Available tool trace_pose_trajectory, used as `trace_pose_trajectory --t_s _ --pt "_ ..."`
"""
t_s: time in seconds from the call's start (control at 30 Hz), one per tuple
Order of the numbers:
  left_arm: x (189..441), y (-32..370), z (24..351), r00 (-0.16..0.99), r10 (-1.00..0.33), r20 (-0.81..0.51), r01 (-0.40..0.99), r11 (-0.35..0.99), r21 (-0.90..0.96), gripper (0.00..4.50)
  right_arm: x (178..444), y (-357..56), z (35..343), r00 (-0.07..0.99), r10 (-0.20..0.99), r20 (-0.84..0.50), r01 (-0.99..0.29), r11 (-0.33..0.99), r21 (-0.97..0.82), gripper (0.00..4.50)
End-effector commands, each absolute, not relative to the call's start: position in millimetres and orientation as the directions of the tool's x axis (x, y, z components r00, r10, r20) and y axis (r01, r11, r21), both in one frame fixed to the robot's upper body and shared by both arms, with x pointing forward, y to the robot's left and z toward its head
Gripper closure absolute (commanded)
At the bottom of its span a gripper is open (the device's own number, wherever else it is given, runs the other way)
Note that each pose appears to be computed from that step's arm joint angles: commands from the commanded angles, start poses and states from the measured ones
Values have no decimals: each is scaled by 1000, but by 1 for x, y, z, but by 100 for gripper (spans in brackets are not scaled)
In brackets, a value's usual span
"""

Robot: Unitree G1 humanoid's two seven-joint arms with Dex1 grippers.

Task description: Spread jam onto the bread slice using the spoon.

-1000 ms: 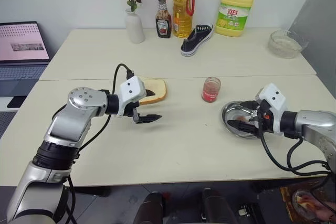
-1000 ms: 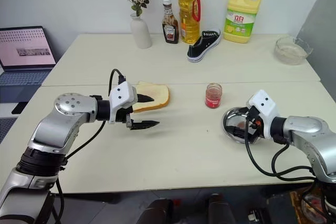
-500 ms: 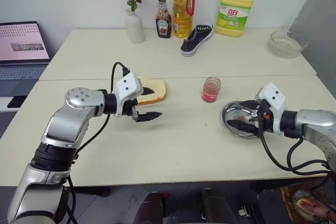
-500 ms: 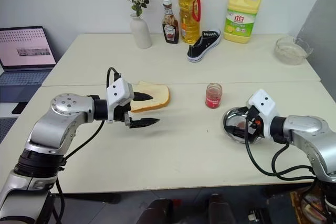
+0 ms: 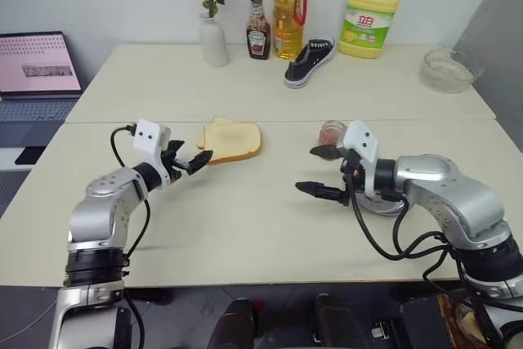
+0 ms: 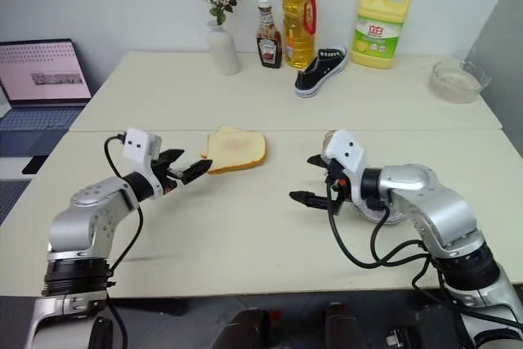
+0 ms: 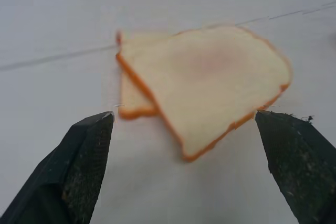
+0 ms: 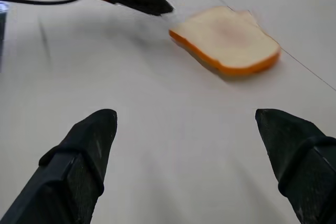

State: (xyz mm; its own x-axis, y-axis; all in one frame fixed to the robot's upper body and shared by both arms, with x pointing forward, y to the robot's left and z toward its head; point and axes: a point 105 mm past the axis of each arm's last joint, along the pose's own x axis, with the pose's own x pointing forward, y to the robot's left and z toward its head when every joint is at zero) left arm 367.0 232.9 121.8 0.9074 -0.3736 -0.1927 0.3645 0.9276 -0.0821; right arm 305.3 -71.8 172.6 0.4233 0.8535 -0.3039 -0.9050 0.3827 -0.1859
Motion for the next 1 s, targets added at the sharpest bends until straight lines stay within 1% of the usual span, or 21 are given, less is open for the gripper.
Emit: trace_pose_trajectory --t_s 0.03,0.17,0.3,0.37,0.47,0.57,0.67,0.7,1.0 --pt "373 227 130 923 -366 -120 343 923 -175 0 307 -67 180 420 863 -280 -902 365 -230 1" --pt "381 224 121 930 -349 -118 310 914 -262 0 307 -67 178 420 864 -279 -902 365 -229 1" --pt "393 212 119 921 -377 -98 319 875 -364 0 309 -69 178 435 858 -274 -896 381 -229 1" --pt "396 209 116 917 -385 -107 323 872 -367 0 309 -70 179 442 855 -272 -892 387 -233 1" --pt "396 191 108 872 -468 -144 396 847 -354 0 311 -74 182 467 844 -264 -879 411 -243 1" --pt "398 191 105 869 -466 -166 391 853 -346 0 311 -78 183 482 835 -264 -871 425 -246 1" --pt "399 196 103 875 -452 -173 377 861 -342 59 312 -81 184 498 826 -264 -863 440 -250 0" --pt "399 196 102 875 -451 -175 376 862 -340 85 312 -82 184 501 824 -264 -861 443 -250 0" --pt "401 200 108 880 -444 -167 382 872 -308 366 313 -85 186 513 817 -263 -854 454 -253 0"
